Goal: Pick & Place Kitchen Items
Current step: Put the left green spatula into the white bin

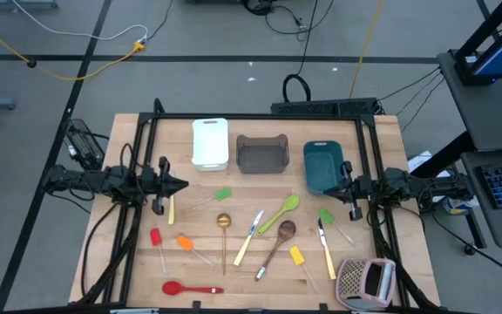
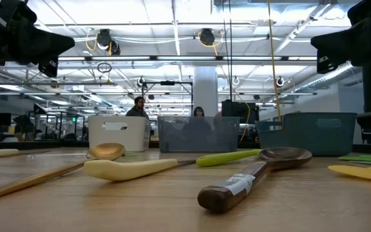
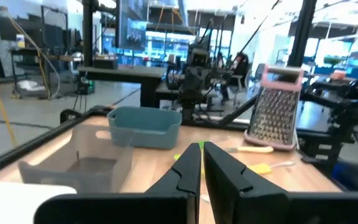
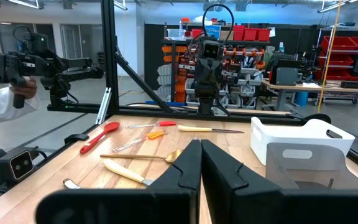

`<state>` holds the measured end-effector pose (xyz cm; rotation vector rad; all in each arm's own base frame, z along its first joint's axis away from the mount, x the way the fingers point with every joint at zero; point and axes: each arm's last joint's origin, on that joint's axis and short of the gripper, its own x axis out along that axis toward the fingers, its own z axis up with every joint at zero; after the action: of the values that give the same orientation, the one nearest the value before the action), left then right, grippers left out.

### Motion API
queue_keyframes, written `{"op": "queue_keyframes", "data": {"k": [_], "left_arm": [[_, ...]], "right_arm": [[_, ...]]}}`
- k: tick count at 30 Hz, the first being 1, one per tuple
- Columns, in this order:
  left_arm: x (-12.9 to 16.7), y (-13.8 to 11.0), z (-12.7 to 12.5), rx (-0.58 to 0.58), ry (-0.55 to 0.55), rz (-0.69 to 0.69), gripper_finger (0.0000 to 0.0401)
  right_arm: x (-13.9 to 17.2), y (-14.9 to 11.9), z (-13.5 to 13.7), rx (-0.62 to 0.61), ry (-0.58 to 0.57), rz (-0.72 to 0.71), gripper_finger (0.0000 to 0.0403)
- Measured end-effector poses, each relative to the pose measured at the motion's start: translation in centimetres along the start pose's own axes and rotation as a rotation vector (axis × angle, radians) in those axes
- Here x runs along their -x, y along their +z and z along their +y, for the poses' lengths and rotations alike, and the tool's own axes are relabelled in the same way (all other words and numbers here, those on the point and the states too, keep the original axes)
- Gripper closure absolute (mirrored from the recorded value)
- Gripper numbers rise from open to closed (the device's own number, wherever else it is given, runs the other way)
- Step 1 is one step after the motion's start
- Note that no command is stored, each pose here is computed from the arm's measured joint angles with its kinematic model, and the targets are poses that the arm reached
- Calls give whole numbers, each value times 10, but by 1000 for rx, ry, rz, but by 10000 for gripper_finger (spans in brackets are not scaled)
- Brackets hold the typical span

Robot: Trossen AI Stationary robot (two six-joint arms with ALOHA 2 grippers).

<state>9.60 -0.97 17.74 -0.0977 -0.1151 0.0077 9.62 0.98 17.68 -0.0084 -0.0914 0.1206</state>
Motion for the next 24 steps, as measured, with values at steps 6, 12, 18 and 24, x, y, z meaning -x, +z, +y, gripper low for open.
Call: {"op": "queue_keyframes", "data": {"k": [6,12,18,24], "left_arm": [[0,1,0,51,-3,-8,375],[0,-1,0,56,5,14,375],[0,0,2,60,75,-4,375],[0,0,4,111,131,-14,375]], "right_arm": [[0,0,0,0,0,0,399],[0,0,0,0,0,0,399],[0,0,0,0,0,0,399],[0,0,0,0,0,0,399]]}}
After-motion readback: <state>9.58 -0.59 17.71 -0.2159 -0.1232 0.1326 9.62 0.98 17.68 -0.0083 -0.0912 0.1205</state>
